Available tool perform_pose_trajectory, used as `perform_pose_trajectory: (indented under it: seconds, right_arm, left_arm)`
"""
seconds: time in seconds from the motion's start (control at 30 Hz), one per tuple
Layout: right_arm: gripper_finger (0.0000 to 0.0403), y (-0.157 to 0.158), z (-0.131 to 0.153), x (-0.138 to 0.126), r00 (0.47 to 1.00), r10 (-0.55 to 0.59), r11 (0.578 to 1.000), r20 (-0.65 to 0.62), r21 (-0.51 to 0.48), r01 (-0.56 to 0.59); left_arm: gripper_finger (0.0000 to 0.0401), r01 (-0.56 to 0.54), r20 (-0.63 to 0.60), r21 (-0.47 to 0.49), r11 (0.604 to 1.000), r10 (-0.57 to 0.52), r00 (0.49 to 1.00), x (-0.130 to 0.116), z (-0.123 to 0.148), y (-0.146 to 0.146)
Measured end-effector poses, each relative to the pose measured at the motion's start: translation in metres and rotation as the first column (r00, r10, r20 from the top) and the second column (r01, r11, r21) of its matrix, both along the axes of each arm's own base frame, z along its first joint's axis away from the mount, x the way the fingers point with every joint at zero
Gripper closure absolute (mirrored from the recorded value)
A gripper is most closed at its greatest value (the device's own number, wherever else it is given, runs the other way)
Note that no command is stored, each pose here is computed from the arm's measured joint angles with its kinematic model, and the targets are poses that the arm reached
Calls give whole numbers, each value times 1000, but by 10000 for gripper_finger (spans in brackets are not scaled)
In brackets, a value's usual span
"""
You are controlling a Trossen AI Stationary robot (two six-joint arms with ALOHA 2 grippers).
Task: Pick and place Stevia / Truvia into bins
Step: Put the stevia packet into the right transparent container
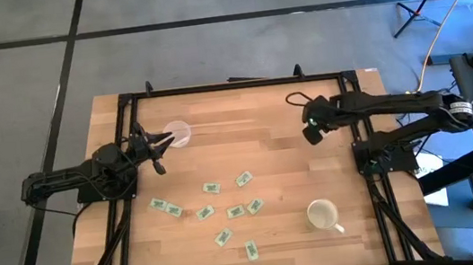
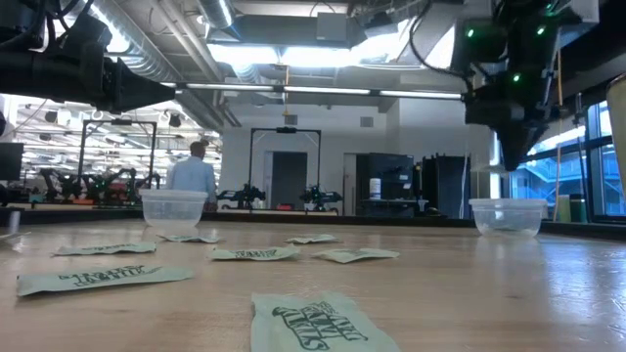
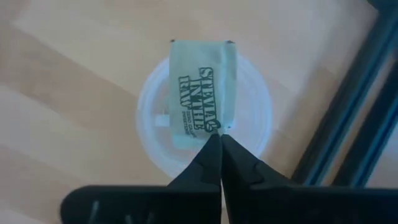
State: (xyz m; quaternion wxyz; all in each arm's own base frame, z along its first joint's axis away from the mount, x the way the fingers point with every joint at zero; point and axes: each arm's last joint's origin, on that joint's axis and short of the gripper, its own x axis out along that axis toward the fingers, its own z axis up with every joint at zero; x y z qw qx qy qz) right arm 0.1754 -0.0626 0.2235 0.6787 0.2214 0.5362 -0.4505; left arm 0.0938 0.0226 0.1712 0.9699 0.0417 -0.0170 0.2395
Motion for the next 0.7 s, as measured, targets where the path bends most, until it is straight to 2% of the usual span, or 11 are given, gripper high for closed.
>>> perform_pose_trajectory:
  seconds: [0.13, 0.3, 0.7]
  right_arm:
    - [403, -10, -14, 0, 999, 6, 998, -38, 57, -3]
    - [403, -19, -32, -2, 997, -2, 997, -82, 71, 8]
    - [399, -26, -42, -1, 992, -27, 995, -123, 88, 38]
  left_arm:
    - [326, 0, 0, 0, 1000, 0, 1000, 0, 0, 0]
    - [326, 0, 0, 0, 1000, 0, 1000, 0, 0, 0]
    - [326, 0, 0, 0, 1000, 0, 1000, 0, 0, 0]
